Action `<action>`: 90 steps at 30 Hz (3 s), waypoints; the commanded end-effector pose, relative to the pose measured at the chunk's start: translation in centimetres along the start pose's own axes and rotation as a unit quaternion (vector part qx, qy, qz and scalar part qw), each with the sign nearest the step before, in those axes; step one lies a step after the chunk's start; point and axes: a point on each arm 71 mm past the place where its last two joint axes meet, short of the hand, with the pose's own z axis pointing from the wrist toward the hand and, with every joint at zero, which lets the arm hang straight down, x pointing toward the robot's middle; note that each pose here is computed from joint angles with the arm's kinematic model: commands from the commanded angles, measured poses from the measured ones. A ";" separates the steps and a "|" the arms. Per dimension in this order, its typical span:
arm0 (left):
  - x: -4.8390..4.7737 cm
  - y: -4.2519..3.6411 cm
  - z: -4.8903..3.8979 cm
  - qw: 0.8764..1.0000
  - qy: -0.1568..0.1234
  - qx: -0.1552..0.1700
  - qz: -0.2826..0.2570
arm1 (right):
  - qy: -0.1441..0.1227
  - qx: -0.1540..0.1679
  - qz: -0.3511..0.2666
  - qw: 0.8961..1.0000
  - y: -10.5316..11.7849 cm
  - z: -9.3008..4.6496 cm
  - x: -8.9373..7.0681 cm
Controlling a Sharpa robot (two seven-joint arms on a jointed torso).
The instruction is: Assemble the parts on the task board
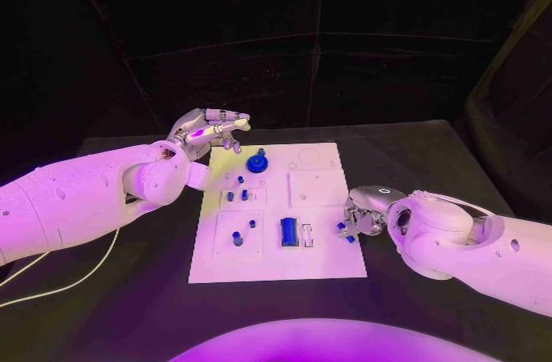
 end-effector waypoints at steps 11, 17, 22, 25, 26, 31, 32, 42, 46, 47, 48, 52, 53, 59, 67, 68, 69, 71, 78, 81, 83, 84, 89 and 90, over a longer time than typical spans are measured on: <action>0.09 -0.09 0.03 1.000 0.005 0.002 -0.003 | 0.004 -0.001 -0.033 0.999 0.4 0.0 0.8; 0.10 -0.06 0.02 1.000 0.005 0.001 -0.003 | -0.028 -0.001 0.029 0.999 0.6 -0.5 0.2; 0.12 -0.03 0.01 1.000 0.005 0.001 -0.004 | -0.040 0.000 0.073 0.997 0.8 -0.9 0.0; 0.14 -0.02 0.01 1.000 0.005 0.001 -0.004 | -0.042 0.002 0.096 0.995 0.9 -1.1 0.0; 0.14 -0.02 0.01 1.000 0.006 0.001 -0.004 | -0.041 0.002 0.103 0.994 1.0 -1.2 0.0; 0.11 -0.03 -0.02 1.000 0.005 0.001 -0.004 | -0.037 0.003 0.132 0.991 1.2 -1.4 0.0; 0.11 -0.03 -0.02 1.000 0.005 0.001 -0.004 | -0.038 0.003 0.137 0.990 1.3 -1.4 0.0; 0.15 -0.03 -0.03 1.000 0.006 0.000 -0.004 | -0.019 0.000 0.177 0.984 2.2 -1.1 0.2; 0.18 -0.03 -0.03 1.000 0.006 0.000 -0.004 | -0.007 -0.003 0.183 0.983 2.8 -0.8 0.4; 0.18 -0.02 -0.03 1.000 0.006 0.000 -0.004 | -0.004 -0.005 0.184 0.983 3.0 -0.7 0.5; 0.19 -0.02 -0.03 1.000 0.006 0.000 -0.004 | -0.002 -0.006 0.184 0.983 3.1 -0.6 0.5; 0.21 -0.02 -0.03 1.000 0.007 0.000 -0.004 | 0.006 -0.012 0.184 0.983 3.7 -0.4 0.6; 0.21 -0.02 -0.03 1.000 0.007 0.000 -0.004 | 0.007 -0.013 0.184 0.983 3.8 -0.3 0.6; 0.22 -0.02 -0.05 1.000 0.008 -0.001 -0.005 | 0.021 -0.017 0.193 0.981 4.2 -0.2 0.8; 0.22 -0.02 -0.06 1.000 0.009 -0.002 -0.005 | 0.030 -0.025 0.203 0.978 4.6 0.0 0.9; 0.23 -0.01 -0.06 1.000 0.009 -0.002 -0.005 | 0.030 -0.025 0.204 0.978 4.7 0.0 0.9; 0.23 -0.01 -0.06 1.000 0.009 -0.002 -0.005 | 0.030 -0.025 0.204 0.978 4.7 0.0 0.9; 0.23 -0.01 -0.06 1.000 0.009 -0.002 -0.005 | 0.030 -0.025 0.205 0.978 4.7 0.1 0.9; 0.27 0.00 -0.04 1.000 0.010 -0.002 -0.005 | 0.025 -0.022 0.202 0.979 4.8 0.4 0.9; 0.29 0.00 -0.04 1.000 0.010 -0.002 -0.005 | 0.025 -0.019 0.198 0.980 4.7 0.6 0.9; 0.30 0.00 -0.04 1.000 0.010 -0.003 -0.006 | 0.025 -0.017 0.195 0.980 4.7 0.7 0.9; 0.29 0.00 -0.04 1.000 0.010 -0.003 -0.006 | 0.024 -0.015 0.192 0.981 4.6 0.8 0.9; 0.31 0.02 -0.02 1.000 0.011 -0.004 -0.006 | 0.028 -0.012 0.181 0.983 4.7 1.0 1.0; 0.34 0.03 -0.01 1.000 0.011 -0.004 -0.006 | 0.029 -0.011 0.179 0.983 4.7 1.0 1.0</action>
